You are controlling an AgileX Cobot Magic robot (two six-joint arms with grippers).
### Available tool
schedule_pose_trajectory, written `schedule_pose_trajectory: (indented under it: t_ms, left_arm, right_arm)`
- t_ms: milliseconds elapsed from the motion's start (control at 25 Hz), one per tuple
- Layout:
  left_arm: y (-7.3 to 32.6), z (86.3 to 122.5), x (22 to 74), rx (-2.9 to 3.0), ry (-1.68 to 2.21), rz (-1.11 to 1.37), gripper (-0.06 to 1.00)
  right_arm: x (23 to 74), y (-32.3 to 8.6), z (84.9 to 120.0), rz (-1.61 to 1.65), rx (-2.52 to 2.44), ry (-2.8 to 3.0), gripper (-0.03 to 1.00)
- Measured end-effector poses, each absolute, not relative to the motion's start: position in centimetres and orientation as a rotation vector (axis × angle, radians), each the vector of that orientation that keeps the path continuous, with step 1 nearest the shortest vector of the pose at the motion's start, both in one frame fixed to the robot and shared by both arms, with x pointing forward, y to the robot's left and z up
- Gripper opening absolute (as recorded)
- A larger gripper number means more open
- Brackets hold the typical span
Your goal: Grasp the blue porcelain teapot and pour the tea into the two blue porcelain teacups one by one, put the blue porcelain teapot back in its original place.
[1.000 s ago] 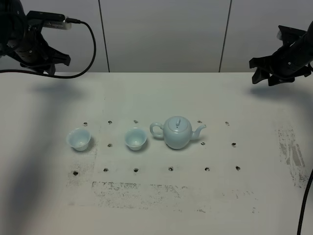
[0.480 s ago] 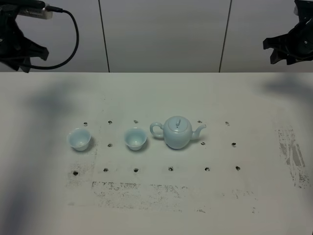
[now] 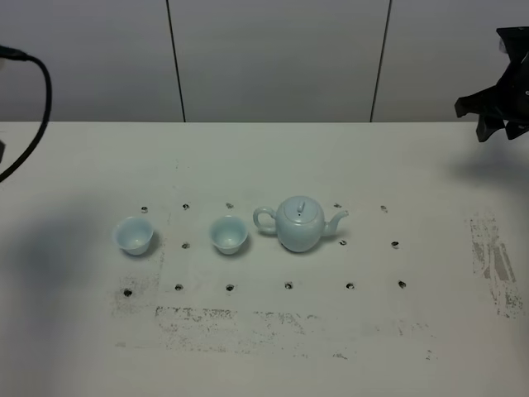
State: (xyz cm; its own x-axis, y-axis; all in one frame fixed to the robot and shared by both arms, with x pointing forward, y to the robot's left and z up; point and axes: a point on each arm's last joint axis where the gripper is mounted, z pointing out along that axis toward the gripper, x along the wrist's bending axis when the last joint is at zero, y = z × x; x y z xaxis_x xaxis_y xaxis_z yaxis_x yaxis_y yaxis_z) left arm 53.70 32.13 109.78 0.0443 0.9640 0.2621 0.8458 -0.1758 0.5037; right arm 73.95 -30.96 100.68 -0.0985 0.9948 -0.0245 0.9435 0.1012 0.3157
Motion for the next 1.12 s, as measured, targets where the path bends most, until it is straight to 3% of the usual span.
schedule_pose_trajectory:
  t_ms: [600,800,1120]
  left_arm:
    - [31.6,112.9,31.7,1.764,1.800,0.934,0.29]
    - [30.9,110.9,26.9,1.681,1.710,0.929,0.29]
    - [29.4,106.0,25.1,1.751,1.588,0.773,0.29]
  right_arm:
    - [66.8,-30.0,102.5,0.407,1.886,2.078,0.43]
    - [65.3,-30.0,101.9,0.427,1.841,2.078,0.43]
    - [63.7,-27.5,100.2,0.454,1.691,2.172,0.43]
